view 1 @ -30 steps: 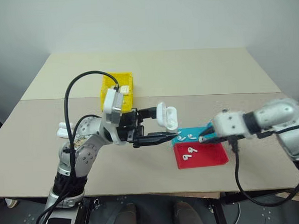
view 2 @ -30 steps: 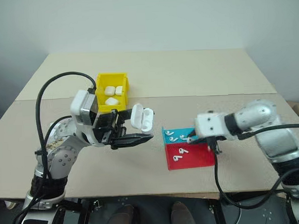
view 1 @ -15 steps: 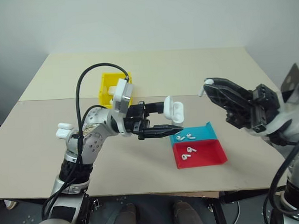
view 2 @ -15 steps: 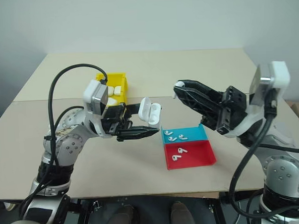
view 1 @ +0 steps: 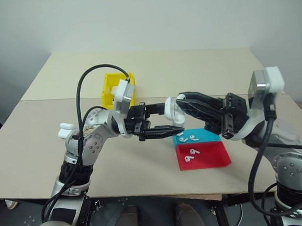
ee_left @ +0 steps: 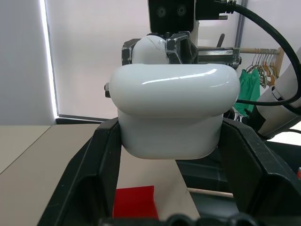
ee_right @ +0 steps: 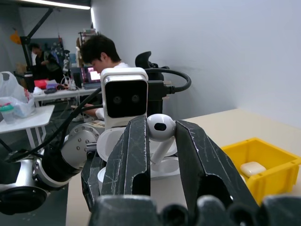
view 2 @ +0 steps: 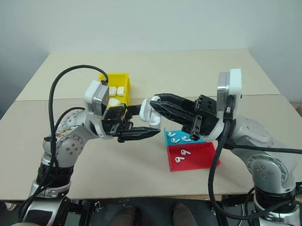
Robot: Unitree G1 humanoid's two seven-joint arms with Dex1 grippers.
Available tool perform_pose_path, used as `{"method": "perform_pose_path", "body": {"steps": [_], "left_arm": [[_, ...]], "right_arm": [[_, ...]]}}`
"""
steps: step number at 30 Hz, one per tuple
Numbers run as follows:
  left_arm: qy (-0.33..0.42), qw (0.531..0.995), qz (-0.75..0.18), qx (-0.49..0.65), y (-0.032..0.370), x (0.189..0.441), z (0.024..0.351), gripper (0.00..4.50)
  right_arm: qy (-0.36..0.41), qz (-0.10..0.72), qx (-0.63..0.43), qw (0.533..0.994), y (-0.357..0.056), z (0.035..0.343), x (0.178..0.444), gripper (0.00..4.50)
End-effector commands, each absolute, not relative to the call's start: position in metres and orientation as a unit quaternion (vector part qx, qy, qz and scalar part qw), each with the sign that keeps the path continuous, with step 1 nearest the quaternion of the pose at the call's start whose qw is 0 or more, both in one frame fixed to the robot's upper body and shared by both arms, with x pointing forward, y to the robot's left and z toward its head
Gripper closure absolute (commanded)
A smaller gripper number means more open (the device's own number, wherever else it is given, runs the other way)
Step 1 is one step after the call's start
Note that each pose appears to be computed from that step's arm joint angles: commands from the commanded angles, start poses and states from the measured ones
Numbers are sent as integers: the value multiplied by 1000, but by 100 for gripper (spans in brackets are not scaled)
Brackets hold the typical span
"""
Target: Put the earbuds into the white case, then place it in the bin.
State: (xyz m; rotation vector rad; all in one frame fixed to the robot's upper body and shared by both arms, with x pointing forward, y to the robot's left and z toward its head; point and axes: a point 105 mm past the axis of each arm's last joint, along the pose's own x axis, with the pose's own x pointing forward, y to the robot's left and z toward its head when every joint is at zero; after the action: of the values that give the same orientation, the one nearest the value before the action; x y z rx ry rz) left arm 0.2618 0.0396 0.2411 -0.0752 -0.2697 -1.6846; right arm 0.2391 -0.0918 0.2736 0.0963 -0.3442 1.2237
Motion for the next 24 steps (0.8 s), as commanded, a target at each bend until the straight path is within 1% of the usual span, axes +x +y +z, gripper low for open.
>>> {"method": "perform_pose_path", "body": {"steps": [1, 8, 13, 15, 16, 18, 20, 22, 24], "left_arm": [[-151, 652, -743, -18, 42, 256, 254, 172], [-154, 653, -742, -17, 43, 256, 255, 172], [-155, 655, -739, -16, 43, 257, 255, 172], [-155, 657, -738, -16, 44, 258, 255, 172], [-155, 658, -737, -16, 44, 258, 255, 172], [-155, 659, -736, -16, 44, 258, 255, 172], [-155, 660, -735, -16, 44, 258, 255, 172], [-156, 661, -734, -16, 44, 258, 255, 172], [-157, 664, -731, -16, 45, 259, 255, 172]], "right_arm": [[-173, 573, 16, 801, -92, 276, 237, 389], [-170, 566, -19, 807, -90, 269, 241, 389], [-162, 586, -46, 793, -88, 261, 236, 389], [-157, 599, -53, 783, -88, 259, 233, 316], [-158, 606, -60, 777, -89, 259, 231, 299], [-164, 611, -69, 771, -91, 261, 230, 238], [-176, 603, -78, 774, -94, 270, 233, 172], [-184, 594, -85, 778, -98, 275, 237, 116], [-189, 581, -96, 786, -104, 280, 242, 116]]}}
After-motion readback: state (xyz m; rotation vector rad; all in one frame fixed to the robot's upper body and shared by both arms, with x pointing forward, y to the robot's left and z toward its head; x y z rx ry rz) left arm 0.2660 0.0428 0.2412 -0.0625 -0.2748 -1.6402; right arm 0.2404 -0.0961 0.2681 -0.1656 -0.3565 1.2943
